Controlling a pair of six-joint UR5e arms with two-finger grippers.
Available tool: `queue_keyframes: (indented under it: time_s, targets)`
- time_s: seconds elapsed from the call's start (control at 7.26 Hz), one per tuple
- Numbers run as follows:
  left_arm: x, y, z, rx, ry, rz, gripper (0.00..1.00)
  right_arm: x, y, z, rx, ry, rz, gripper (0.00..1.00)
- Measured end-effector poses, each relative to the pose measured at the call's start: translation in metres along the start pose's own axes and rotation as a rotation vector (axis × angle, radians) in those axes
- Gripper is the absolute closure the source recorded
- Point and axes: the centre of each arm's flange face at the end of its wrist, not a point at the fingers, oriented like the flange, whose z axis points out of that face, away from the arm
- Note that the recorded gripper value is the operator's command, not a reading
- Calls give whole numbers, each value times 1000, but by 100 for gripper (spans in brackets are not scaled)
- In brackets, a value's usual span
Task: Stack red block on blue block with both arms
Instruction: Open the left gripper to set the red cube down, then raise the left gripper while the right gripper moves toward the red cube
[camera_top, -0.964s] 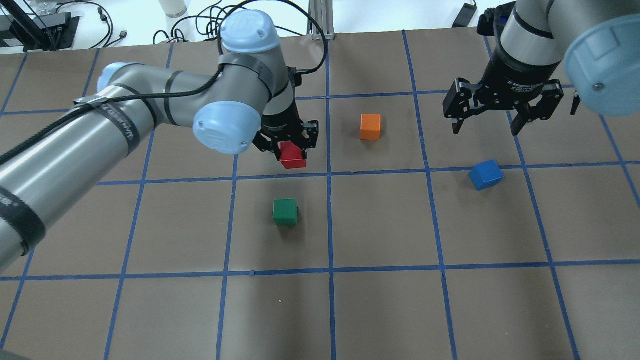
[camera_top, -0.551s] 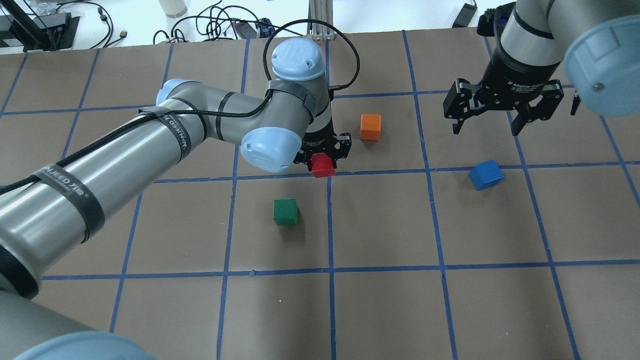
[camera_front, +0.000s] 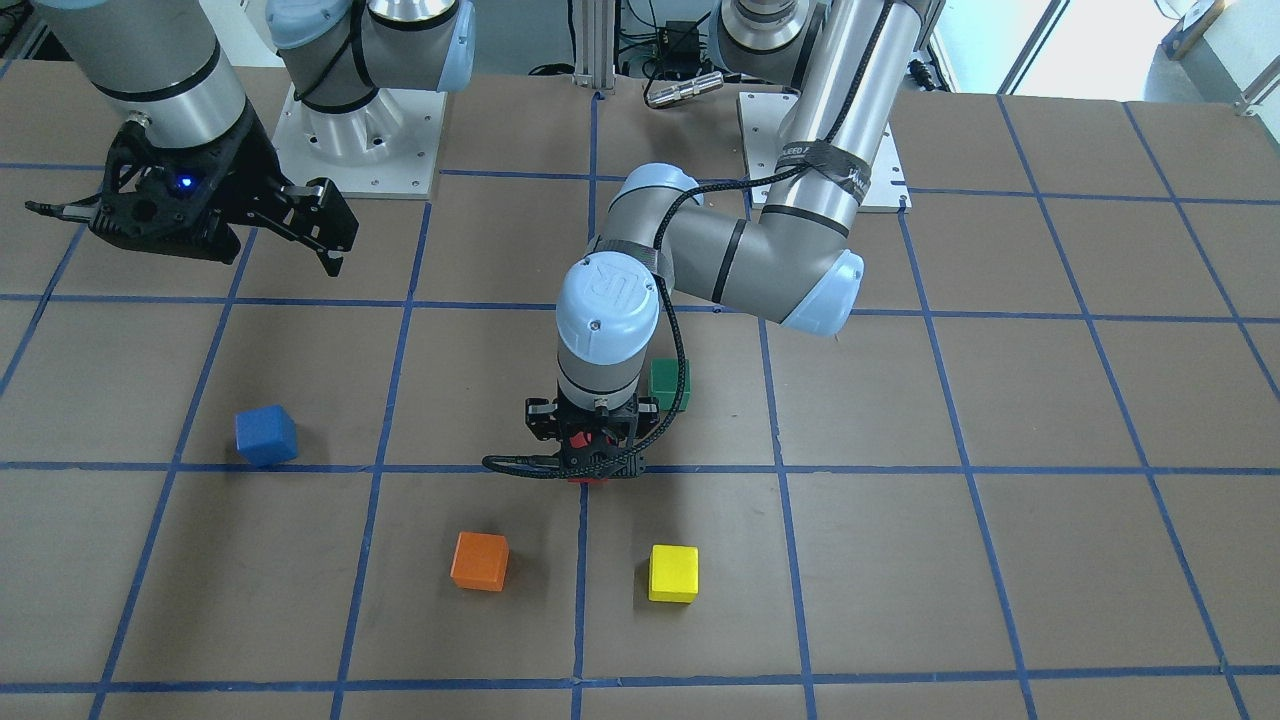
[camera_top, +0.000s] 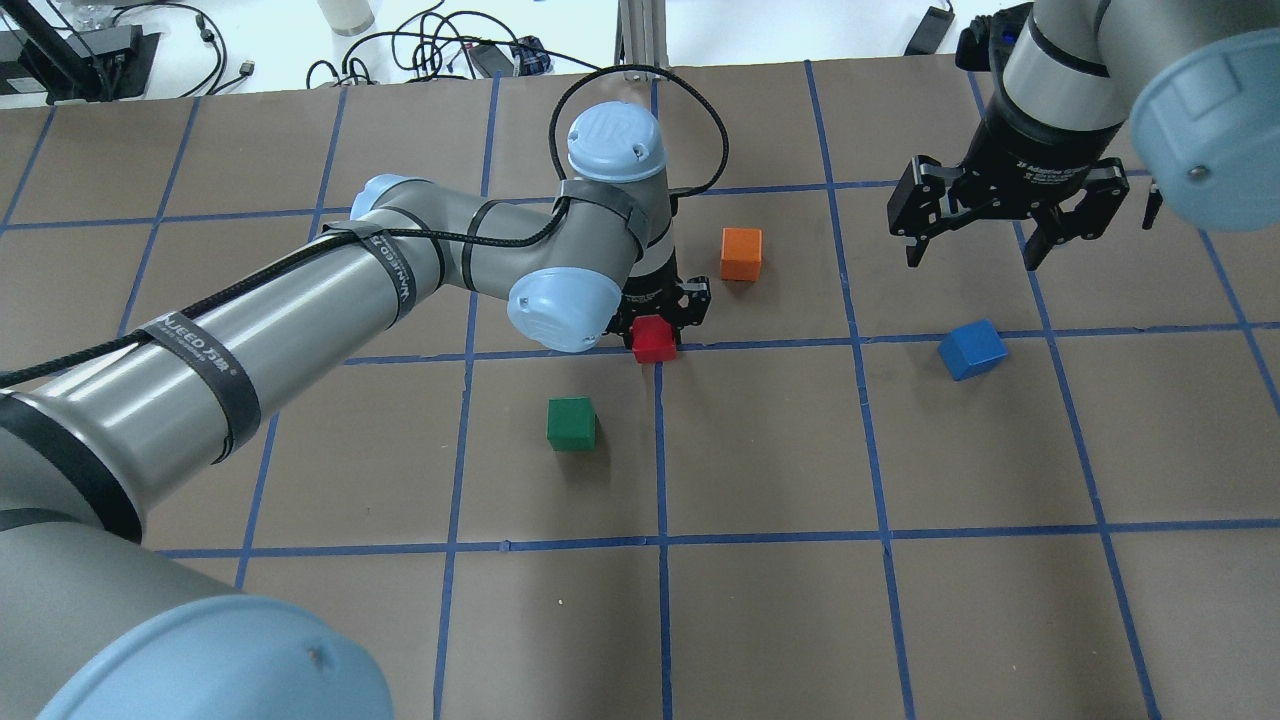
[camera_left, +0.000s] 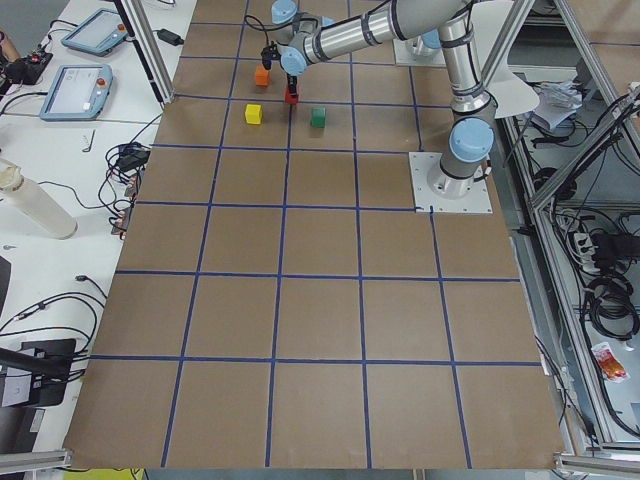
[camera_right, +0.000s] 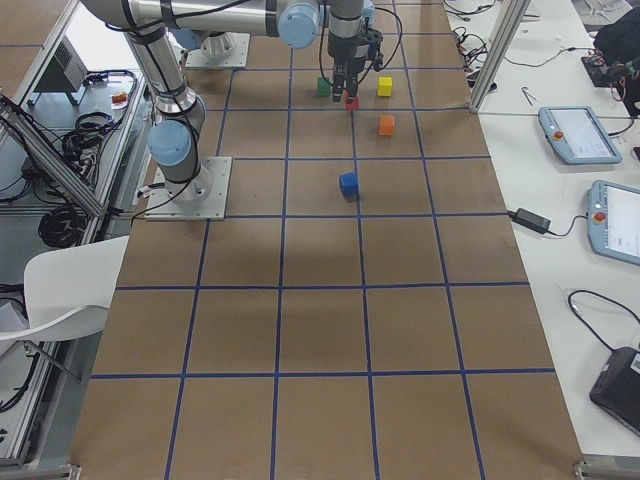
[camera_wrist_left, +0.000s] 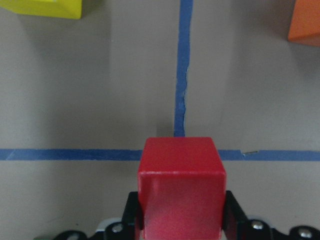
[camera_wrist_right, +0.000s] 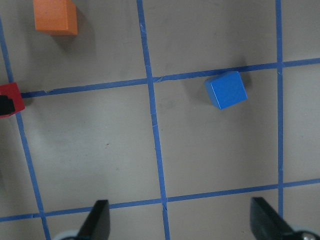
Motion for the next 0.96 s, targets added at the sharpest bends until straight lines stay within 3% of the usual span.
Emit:
queue_keyframes:
  time_s: [0.28, 0.55, 0.96]
  targets:
    - [-30, -14, -38, 22, 6, -6, 0, 1, -1, 0, 4, -2, 2, 0]
    - [-111, -31, -120, 23, -11, 39, 0, 1, -2, -1, 10, -4, 0, 0]
    - [-204, 0, -237, 95, -77, 102, 0, -1, -4, 2, 5, -13, 6, 0]
